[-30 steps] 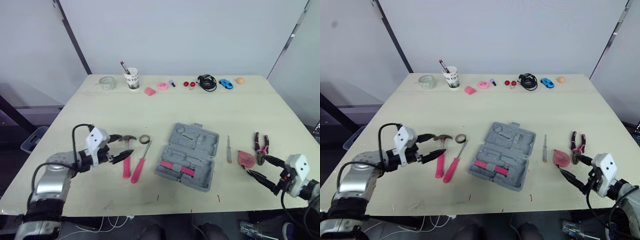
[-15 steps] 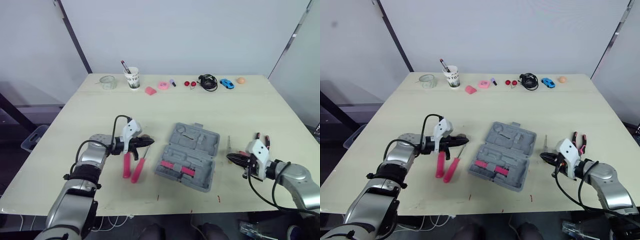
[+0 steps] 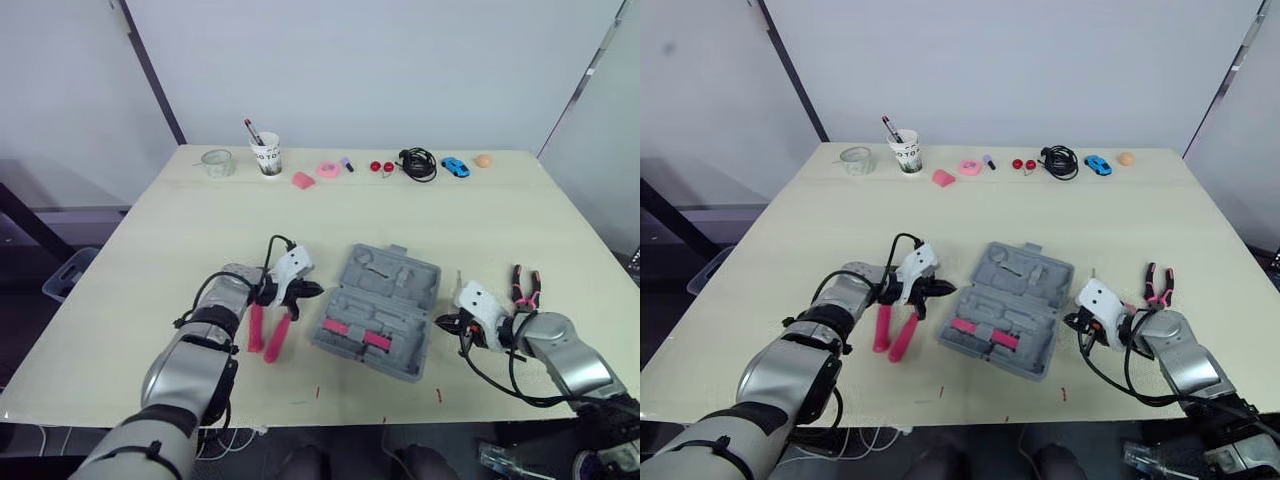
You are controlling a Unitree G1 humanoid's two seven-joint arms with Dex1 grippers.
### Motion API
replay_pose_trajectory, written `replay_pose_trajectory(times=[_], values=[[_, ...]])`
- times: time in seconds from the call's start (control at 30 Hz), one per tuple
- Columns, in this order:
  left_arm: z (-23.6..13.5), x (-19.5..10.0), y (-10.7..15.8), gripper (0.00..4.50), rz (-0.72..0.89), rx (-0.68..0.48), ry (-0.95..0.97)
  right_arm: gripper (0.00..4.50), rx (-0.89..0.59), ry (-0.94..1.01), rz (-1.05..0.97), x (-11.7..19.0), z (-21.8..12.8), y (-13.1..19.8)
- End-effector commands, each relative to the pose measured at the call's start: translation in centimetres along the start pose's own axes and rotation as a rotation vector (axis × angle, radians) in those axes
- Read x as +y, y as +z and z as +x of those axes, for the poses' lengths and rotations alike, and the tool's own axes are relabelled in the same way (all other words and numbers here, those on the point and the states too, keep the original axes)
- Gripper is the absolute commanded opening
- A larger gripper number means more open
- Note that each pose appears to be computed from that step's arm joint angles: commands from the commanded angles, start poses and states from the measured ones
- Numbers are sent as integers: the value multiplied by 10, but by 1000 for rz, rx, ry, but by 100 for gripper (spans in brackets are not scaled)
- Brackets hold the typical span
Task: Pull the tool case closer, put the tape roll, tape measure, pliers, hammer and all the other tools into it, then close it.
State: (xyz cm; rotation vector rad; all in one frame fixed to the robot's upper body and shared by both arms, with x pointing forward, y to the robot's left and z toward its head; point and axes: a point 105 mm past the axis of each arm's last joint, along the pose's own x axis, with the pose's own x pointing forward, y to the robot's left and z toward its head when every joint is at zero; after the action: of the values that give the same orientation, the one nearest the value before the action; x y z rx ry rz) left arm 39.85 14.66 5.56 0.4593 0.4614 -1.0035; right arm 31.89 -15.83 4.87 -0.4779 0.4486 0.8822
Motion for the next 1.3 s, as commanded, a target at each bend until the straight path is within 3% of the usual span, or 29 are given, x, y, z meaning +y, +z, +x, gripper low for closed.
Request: replay_pose_trajectory(times=[0.03,1.3], values=[[3,2,7,8,32,8,8,0,0,-40,-36,-7,2,6],[33,-28,16,8,43,34,-133,0,-20,-42,-21,-2,15,8]])
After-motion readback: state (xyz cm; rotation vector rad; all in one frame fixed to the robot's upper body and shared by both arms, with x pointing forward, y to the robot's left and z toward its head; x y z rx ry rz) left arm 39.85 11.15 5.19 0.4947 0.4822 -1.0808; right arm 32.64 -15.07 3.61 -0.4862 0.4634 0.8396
